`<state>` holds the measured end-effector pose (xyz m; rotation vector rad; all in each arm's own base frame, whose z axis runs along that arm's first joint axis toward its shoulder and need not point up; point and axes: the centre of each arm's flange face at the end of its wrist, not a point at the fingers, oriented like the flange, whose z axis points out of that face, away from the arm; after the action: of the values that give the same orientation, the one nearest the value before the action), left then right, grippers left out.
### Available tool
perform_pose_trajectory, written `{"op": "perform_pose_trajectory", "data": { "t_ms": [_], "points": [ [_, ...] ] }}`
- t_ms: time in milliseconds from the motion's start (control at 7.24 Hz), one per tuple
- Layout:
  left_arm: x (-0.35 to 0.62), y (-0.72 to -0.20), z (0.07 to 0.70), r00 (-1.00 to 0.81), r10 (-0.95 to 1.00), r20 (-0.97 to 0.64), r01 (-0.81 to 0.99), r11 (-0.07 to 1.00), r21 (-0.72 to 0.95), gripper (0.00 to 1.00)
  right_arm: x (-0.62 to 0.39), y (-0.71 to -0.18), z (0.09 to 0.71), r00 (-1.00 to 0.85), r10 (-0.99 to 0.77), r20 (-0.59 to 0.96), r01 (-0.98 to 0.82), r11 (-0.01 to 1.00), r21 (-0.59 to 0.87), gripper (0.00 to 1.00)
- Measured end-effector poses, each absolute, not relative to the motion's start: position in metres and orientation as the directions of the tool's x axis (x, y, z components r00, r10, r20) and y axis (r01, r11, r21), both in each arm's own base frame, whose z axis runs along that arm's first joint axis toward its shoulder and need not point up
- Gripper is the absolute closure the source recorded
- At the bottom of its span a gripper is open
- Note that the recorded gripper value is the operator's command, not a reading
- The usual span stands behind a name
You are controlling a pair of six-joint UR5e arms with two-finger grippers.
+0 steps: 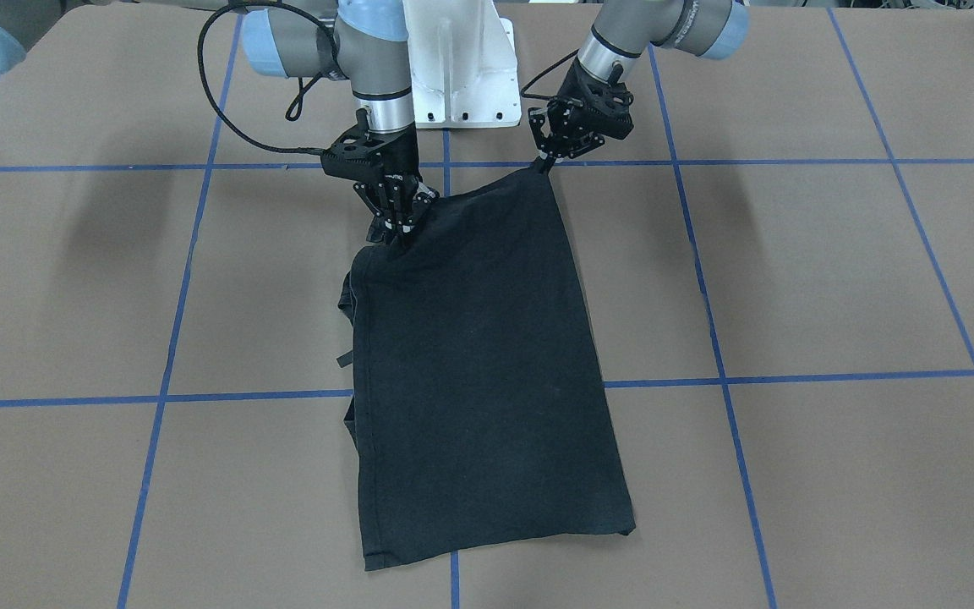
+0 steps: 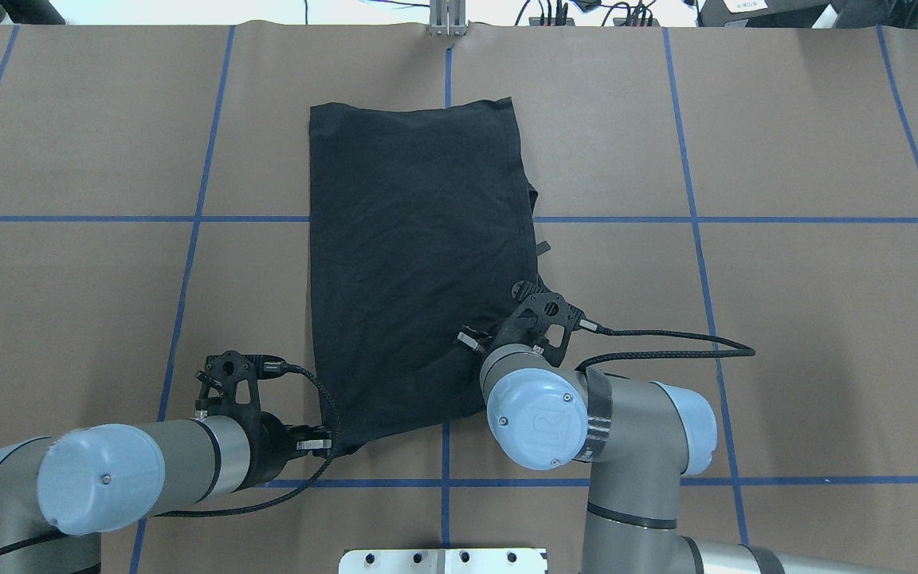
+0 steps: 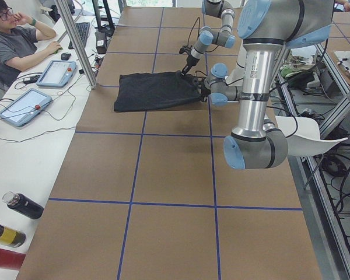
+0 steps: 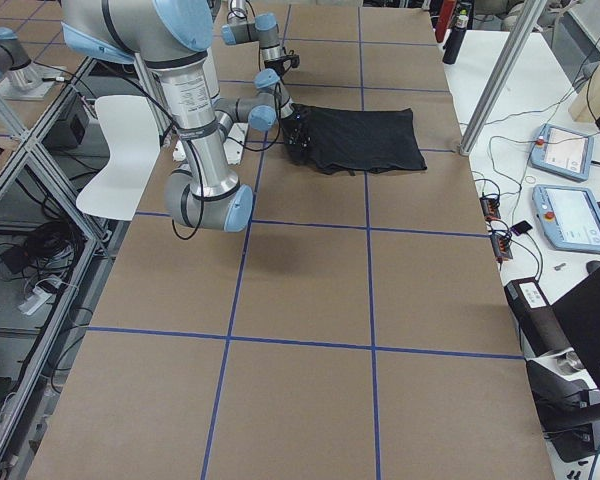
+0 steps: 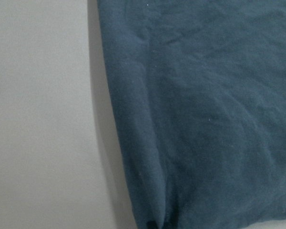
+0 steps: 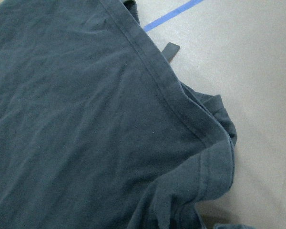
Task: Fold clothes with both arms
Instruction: 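Lift the near edge with both grippers and fold it toward the far edge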
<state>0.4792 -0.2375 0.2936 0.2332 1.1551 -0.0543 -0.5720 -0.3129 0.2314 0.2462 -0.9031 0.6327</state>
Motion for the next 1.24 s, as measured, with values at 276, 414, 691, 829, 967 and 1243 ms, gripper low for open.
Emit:
{"op": "perform_pose_trajectory", "data": {
  "t_ms": [276, 414, 691, 829, 967, 1243],
  "points": [
    [0.456, -0.235, 0.266, 0.378, 0.085, -0.922, 0.140, 0.979, 0.148, 1.00, -0.527, -0.298, 0.195, 0.447, 0.392, 0.804, -0.576, 0.814, -0.077, 1.00],
    [0.449, -0.234, 0.256, 0.363, 0.088, -0.928, 0.133, 0.980, 0.145, 1.00, -0.509, -0.278, 0.178, 0.447, 0.380, 0.810, -0.548, 0.832, -0.087, 1.00],
    [0.424, -0.228, 0.233, 0.316, 0.098, -0.944, 0.120, 0.983, 0.142, 1.00, -0.481, -0.222, 0.150, 0.457, 0.342, 0.821, -0.478, 0.873, -0.097, 1.00],
    [0.412, -0.226, 0.221, 0.300, 0.099, -0.949, 0.101, 0.986, 0.135, 1.00, -0.467, -0.204, 0.141, 0.459, 0.332, 0.824, -0.463, 0.881, -0.097, 1.00],
    [0.401, -0.230, 0.213, 0.300, 0.094, -0.949, 0.082, 0.989, 0.124, 1.00, -0.458, -0.200, 0.137, 0.460, 0.332, 0.824, -0.464, 0.880, -0.096, 1.00],
    [0.389, -0.251, 0.210, 0.317, 0.103, -0.943, 0.094, 0.986, 0.140, 1.00, -0.462, -0.221, 0.144, 0.479, 0.343, 0.808, -0.500, 0.863, -0.069, 1.00]
  ]
}}
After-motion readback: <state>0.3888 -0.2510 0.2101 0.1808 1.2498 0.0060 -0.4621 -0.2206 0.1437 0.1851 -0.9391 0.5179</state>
